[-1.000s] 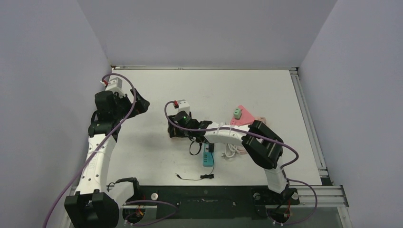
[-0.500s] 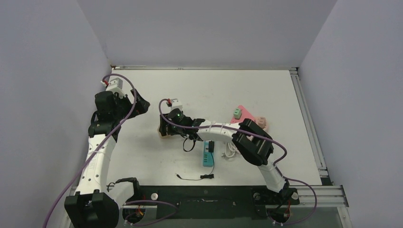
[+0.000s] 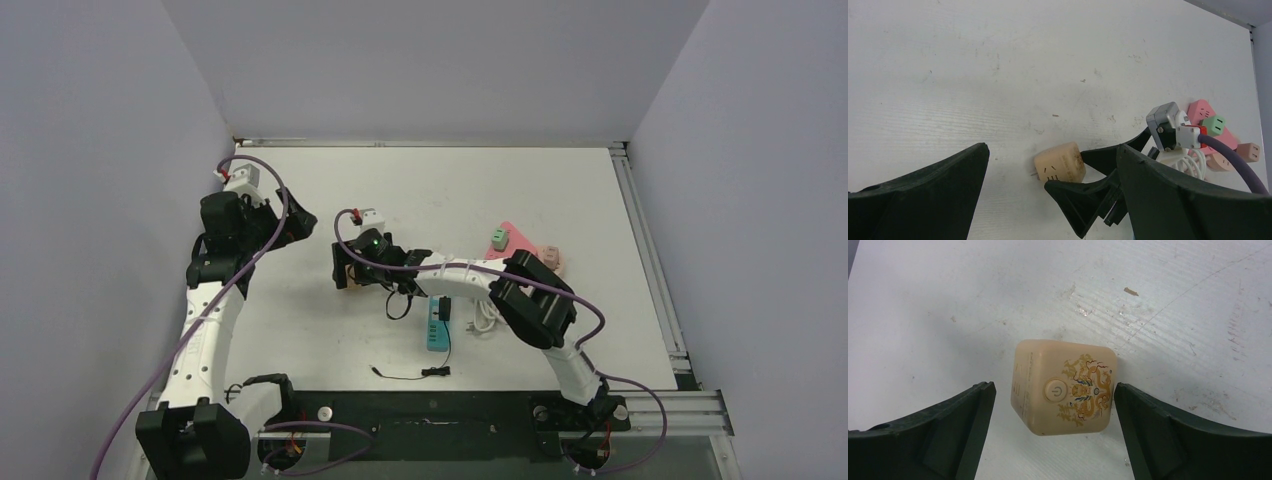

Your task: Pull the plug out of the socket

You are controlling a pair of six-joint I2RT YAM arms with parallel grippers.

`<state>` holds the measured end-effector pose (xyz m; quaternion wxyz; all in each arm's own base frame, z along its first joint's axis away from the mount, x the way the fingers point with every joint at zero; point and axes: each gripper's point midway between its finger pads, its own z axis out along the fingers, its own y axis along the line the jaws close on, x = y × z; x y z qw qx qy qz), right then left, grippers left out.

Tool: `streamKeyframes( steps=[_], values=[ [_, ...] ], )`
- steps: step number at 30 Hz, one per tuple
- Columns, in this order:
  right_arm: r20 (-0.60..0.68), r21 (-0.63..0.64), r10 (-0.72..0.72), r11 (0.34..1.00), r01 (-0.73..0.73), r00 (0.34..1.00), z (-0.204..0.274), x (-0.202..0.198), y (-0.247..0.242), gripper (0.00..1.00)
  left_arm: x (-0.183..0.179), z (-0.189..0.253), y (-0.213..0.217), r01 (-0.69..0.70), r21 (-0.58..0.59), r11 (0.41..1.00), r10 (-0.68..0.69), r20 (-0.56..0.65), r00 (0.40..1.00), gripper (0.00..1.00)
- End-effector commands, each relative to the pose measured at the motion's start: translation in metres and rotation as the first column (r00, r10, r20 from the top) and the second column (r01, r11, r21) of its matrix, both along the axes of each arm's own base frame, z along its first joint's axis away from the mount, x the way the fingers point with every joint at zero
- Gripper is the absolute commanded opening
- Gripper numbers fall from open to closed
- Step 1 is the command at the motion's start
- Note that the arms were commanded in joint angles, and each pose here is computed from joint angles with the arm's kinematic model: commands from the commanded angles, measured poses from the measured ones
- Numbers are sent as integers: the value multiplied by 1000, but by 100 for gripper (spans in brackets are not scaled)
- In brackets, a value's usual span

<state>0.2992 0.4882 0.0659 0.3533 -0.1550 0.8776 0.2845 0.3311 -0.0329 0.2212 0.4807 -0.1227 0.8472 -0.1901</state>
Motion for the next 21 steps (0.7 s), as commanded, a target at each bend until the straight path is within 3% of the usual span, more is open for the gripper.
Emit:
streamKeyframes(
  steps=[1, 13, 21],
  values=[
    [92, 82, -28, 996, 21, 995, 63, 10, -2, 91, 1, 2, -3, 10, -14, 1000, -10, 11, 1000, 97],
    [192, -16, -218, 974, 225, 957, 107, 5, -93, 90, -1, -1, -23, 66, 4, 998, -66, 2, 998, 97],
    [170, -130, -334, 925, 357, 927, 91, -22, -174, 90, -12, -9, -68, 200, 30, 979, -199, -23, 980, 97]
  ],
)
